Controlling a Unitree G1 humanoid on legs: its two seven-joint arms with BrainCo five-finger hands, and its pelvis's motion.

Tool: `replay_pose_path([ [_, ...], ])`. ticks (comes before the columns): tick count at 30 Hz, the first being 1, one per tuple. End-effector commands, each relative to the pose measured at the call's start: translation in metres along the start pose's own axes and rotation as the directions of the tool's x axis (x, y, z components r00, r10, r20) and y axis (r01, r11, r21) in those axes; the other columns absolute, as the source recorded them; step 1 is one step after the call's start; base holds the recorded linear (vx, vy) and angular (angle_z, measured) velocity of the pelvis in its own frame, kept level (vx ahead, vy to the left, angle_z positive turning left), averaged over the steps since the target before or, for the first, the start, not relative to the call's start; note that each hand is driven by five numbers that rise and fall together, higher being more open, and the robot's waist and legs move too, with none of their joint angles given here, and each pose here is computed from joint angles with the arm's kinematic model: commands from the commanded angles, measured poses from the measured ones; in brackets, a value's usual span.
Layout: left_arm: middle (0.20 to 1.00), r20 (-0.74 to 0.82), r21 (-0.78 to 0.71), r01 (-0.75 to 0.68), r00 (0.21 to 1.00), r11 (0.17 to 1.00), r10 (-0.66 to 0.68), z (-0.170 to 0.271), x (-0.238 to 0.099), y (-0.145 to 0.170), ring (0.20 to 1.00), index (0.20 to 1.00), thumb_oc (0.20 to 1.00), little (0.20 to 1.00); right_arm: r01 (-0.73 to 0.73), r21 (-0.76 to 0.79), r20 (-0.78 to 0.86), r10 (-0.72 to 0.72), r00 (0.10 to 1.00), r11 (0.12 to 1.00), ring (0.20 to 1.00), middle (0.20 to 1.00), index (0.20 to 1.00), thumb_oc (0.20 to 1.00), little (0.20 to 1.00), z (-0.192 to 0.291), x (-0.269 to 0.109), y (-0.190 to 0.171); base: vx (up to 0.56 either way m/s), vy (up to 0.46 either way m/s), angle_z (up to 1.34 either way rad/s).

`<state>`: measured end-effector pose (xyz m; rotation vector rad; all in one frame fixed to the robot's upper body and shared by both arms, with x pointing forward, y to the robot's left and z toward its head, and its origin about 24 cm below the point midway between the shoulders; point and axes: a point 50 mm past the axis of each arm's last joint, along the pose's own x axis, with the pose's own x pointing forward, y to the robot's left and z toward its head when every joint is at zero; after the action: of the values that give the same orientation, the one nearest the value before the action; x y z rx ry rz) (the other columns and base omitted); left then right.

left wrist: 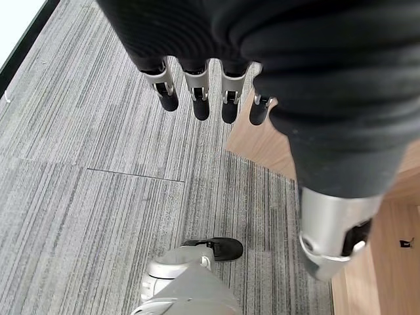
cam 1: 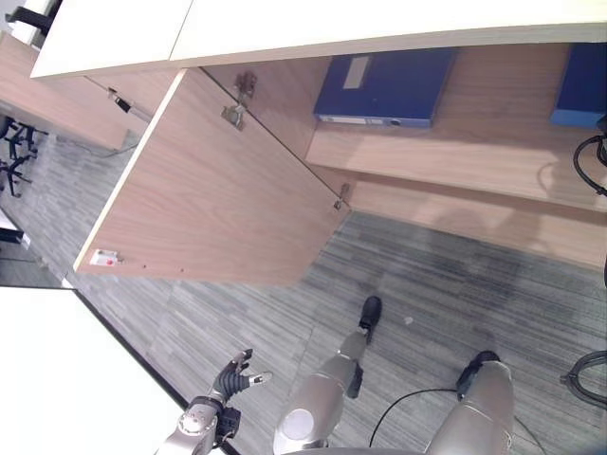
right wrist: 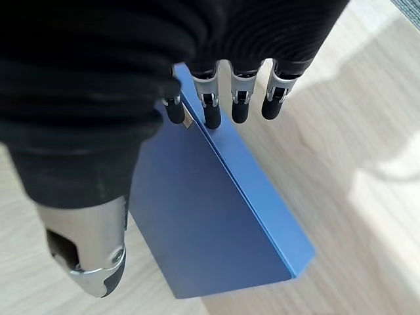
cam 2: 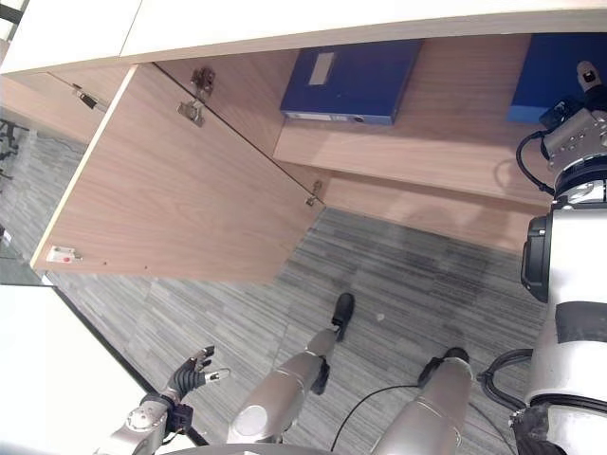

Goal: Put the empty folder in the office cabinet

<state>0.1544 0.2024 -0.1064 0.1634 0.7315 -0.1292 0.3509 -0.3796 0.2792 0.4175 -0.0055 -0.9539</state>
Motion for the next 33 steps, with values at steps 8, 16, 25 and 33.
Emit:
replay_pose_path([
  [8,1.000,0.009,-0.026,-0.086,0.996,0.996,0.086,0.012,0.009,0.024,1.000,1.000,1.000,1.000,-0.200,0.102,0.101,0.190,0.977,0.975,1.000,1.000,1.000,1.000,1.000,-0.033,0.003,0.007,-0.06,0.033,0.01],
  [16,1.000,-0.245,-0.141,-0.250,0.946,0.958,0.211,-0.049,-0.007,0.033,1.000,1.000,1.000,1.000,-0.309,0.183,-0.228,0.346,0.910,0.933,1.000,1.000,1.000,1.000,1.000,-0.247,-0.054,-0.040,0.03,-0.011,-0.22],
  [25,1.000,-0.374,-0.166,-0.388,0.875,0.907,0.307,-0.083,-0.025,0.048,1.000,1.000,1.000,1.000,-0.600,-0.303,-0.497,0.414,0.763,0.741,1.000,1.000,1.000,1.000,1.000,-0.326,-0.113,-0.155,0.04,-0.022,-0.17],
  [33,1.000,-0.293,-0.154,-0.381,0.899,0.912,0.326,-0.066,-0.018,0.054,1.000,1.000,1.000,1.000,-0.726,-0.502,-0.626,0.382,0.680,0.470,1.000,1.000,1.000,1.000,1.000,-0.347,-0.134,-0.183,-0.02,0.017,0.59],
])
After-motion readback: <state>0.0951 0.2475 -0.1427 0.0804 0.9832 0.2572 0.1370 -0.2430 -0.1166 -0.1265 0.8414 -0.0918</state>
